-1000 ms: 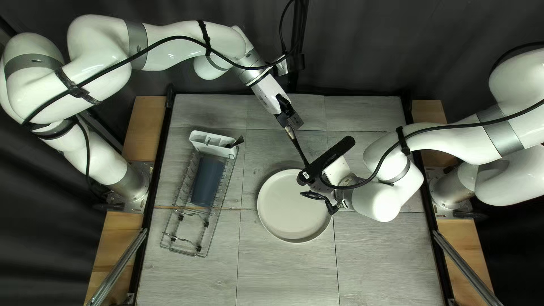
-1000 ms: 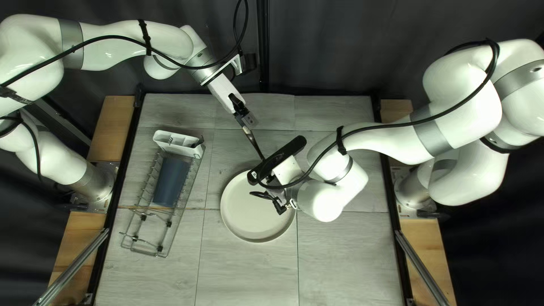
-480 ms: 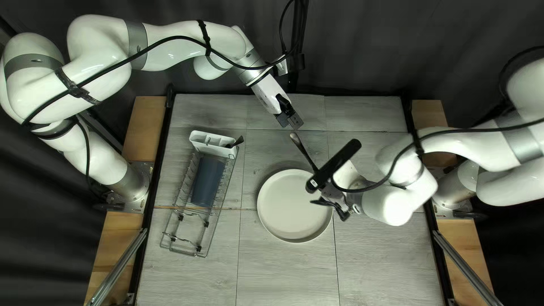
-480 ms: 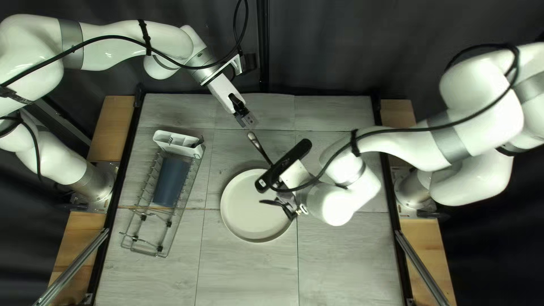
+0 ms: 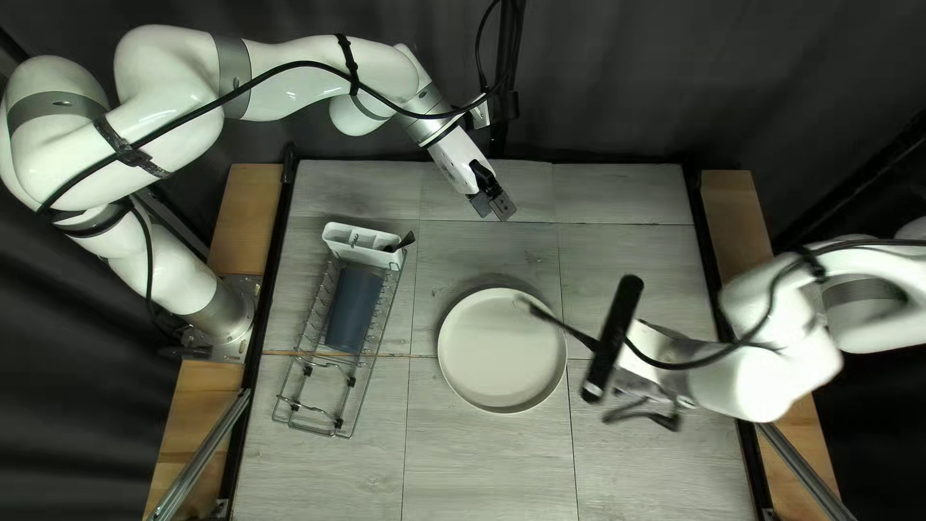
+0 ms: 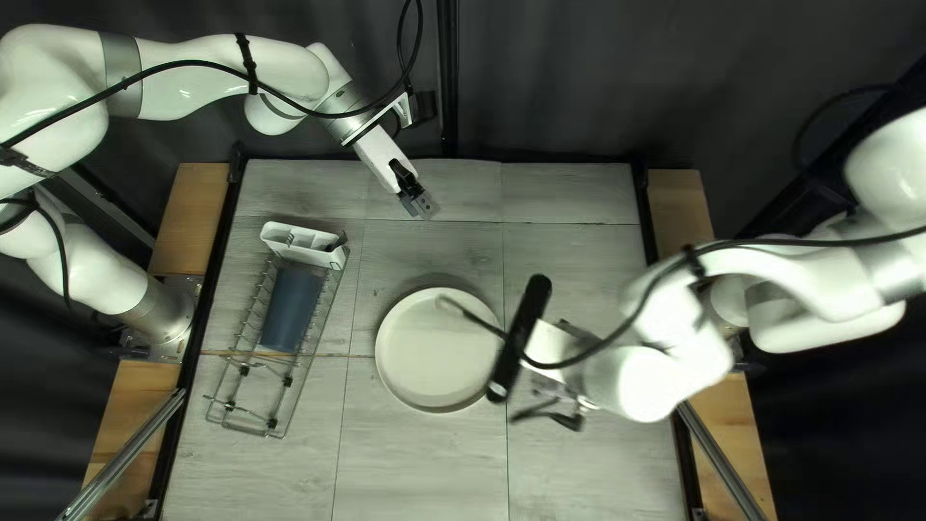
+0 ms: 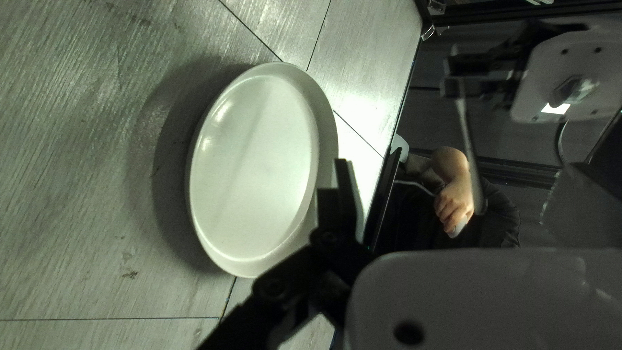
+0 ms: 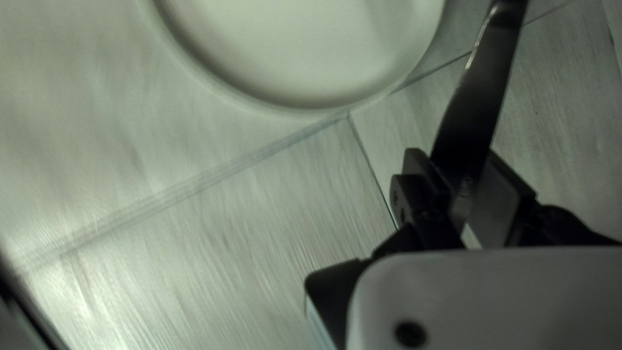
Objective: Pick up and place plate onto table. Place down one fork to the left of the plate. Place spoon and knife to the right of the plate. Place cup above the knife and spoon
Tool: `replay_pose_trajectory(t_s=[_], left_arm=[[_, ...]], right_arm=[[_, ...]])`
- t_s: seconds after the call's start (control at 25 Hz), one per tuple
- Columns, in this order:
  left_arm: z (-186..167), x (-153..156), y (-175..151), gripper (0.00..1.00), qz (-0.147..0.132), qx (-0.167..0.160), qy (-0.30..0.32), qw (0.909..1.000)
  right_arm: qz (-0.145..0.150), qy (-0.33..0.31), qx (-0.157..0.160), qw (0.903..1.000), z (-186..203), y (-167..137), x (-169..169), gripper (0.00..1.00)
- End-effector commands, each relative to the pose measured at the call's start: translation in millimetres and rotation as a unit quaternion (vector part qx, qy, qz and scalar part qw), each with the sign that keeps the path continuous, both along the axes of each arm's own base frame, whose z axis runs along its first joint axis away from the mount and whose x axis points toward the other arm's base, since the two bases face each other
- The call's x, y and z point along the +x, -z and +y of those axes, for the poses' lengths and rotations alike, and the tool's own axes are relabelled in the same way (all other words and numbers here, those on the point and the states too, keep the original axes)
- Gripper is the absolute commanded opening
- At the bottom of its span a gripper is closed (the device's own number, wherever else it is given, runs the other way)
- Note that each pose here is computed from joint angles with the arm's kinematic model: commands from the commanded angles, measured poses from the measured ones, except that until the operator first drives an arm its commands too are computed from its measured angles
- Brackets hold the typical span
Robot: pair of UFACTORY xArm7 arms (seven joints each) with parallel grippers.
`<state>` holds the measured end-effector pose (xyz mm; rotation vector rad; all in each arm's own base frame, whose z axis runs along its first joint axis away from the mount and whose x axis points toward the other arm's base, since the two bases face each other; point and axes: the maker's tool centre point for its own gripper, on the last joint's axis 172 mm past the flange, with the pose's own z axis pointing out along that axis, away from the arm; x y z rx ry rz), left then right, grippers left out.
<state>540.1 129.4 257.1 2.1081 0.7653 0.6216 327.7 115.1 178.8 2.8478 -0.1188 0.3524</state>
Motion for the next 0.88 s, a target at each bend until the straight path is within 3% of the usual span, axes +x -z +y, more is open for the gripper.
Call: replay_pose_trajectory(t_s=[0.04,0.24,0.4,0.48,0.52,0.6,0.64,0.68,0.76,0.8,0.88], left_arm=[[0,0,0,1.0,0.0,0.0,0.0,1.0],[0,0,0,1.0,0.0,0.0,0.0,1.0],[0,0,0,1.0,0.0,0.0,0.0,1.0],[0,0,0,1.0,0.0,0.0,0.0,1.0],[0,0,0,1.0,0.0,0.0,0.0,1.0],[0,0,0,1.0,0.0,0.0,0.0,1.0],[0,0,0,1.0,0.0,0.0,0.0,1.0],[0,0,0,1.0,0.0,0.0,0.0,1.0],[0,0,0,1.0,0.0,0.0,0.0,1.0],[0,0,0,1.0,0.0,0.0,0.0,1.0],[0,0,0,1.0,0.0,0.0,0.0,1.0]], right_arm=[[0.03,-0.048,0.02,0.9982,2,3,-25,0.02],[0.033,-0.056,0.014,0.9978,8,9,-26,0.0],[0.084,-0.11,-0.003,0.9904,21,24,-16,0.0],[0.123,-0.184,-0.013,0.975,20,28,-14,0.0],[0.153,-0.239,-0.018,0.9589,18,33,-13,0.0],[0.185,-0.304,-0.021,0.9343,15,38,-11,0.0],[0.206,-0.356,-0.022,0.9112,13,40,-11,0.0],[0.212,-0.38,-0.021,0.9004,12,40,-10,0.0],[0.226,-0.455,-0.015,0.861,14,42,-16,0.0],[0.227,-0.477,-0.013,0.8494,14,41,-19,0.0],[0.225,-0.485,-0.012,0.845,14,41,-19,0.0]])
